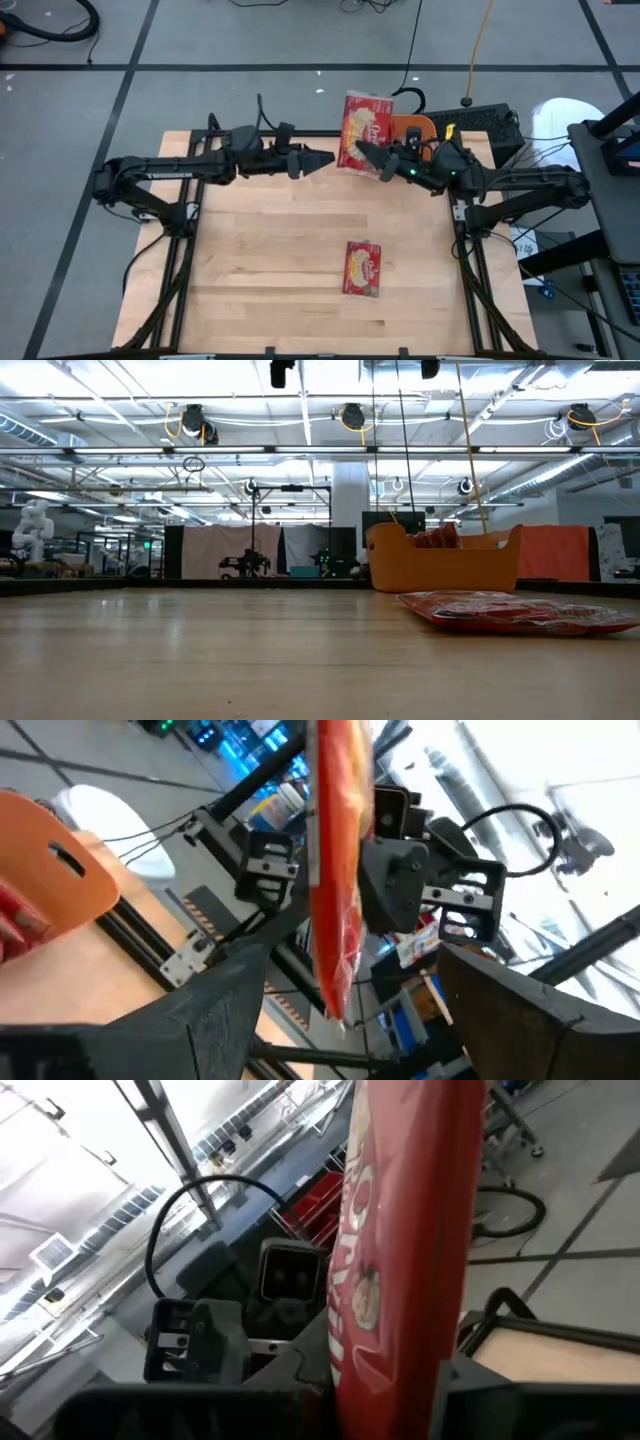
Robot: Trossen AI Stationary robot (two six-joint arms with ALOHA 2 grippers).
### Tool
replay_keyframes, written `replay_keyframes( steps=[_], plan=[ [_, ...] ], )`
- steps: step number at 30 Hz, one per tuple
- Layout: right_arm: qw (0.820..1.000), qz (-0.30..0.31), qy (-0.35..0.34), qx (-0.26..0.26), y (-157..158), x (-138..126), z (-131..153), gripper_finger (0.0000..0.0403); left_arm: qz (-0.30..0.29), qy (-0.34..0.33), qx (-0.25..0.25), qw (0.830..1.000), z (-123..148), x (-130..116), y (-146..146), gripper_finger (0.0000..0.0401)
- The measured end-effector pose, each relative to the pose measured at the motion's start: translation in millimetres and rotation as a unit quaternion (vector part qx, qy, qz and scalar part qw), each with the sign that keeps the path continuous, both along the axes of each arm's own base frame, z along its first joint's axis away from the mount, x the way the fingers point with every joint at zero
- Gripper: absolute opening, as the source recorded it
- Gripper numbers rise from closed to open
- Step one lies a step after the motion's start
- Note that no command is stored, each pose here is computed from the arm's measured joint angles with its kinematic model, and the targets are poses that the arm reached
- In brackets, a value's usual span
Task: Sort popcorn bags into baskets
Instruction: Put the red popcorn bag into the orange bin
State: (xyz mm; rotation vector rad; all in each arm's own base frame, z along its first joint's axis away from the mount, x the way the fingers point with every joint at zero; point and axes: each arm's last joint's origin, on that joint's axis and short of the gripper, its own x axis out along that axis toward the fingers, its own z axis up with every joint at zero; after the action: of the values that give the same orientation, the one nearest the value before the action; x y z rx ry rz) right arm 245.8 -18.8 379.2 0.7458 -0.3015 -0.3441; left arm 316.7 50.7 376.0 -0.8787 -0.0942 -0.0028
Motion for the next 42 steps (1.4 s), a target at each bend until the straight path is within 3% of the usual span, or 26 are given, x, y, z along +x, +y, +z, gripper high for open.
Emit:
replay_keyframes(
  steps=[7, 14, 18, 21, 28, 42],
  plan=[
    [1.000, 0.003, 0.000, 0.019, -0.2, 9.9, -6.7, 0.0047, -0.041, -0.008, 0.010, 0.999, -0.9, 1.3, 8.8, 0.0291],
    [1.000, 0.006, -0.016, 0.022, -0.5, 22.3, -11.8, 0.0047, -0.050, 0.015, -0.006, 0.999, -15.7, 13.6, 11.5, 0.0238],
    [1.000, 0.004, -0.010, 0.021, -0.6, 22.9, -13.0, 0.0047, -0.059, 0.016, -0.004, 0.998, -18.9, 16.8, 11.6, 0.0190],
    [1.000, 0.004, -0.008, 0.018, -0.6, 22.9, -13.1, 0.0047, -0.081, 0.002, 0.021, 0.996, -16.2, 16.3, 10.2, 0.0137],
    [1.000, 0.009, -0.008, 0.024, -0.2, 22.9, -13.5, 0.0048, -0.094, 0.006, 0.023, 0.995, -17.0, 16.3, 10.0, 0.0016],
    [0.997, 0.022, -0.033, 0.063, -0.3, -7.6, 4.1, 0.0141, -0.131, 0.007, 0.027, 0.991, -17.5, 14.8, 13.3, 0.0009]
  ],
)
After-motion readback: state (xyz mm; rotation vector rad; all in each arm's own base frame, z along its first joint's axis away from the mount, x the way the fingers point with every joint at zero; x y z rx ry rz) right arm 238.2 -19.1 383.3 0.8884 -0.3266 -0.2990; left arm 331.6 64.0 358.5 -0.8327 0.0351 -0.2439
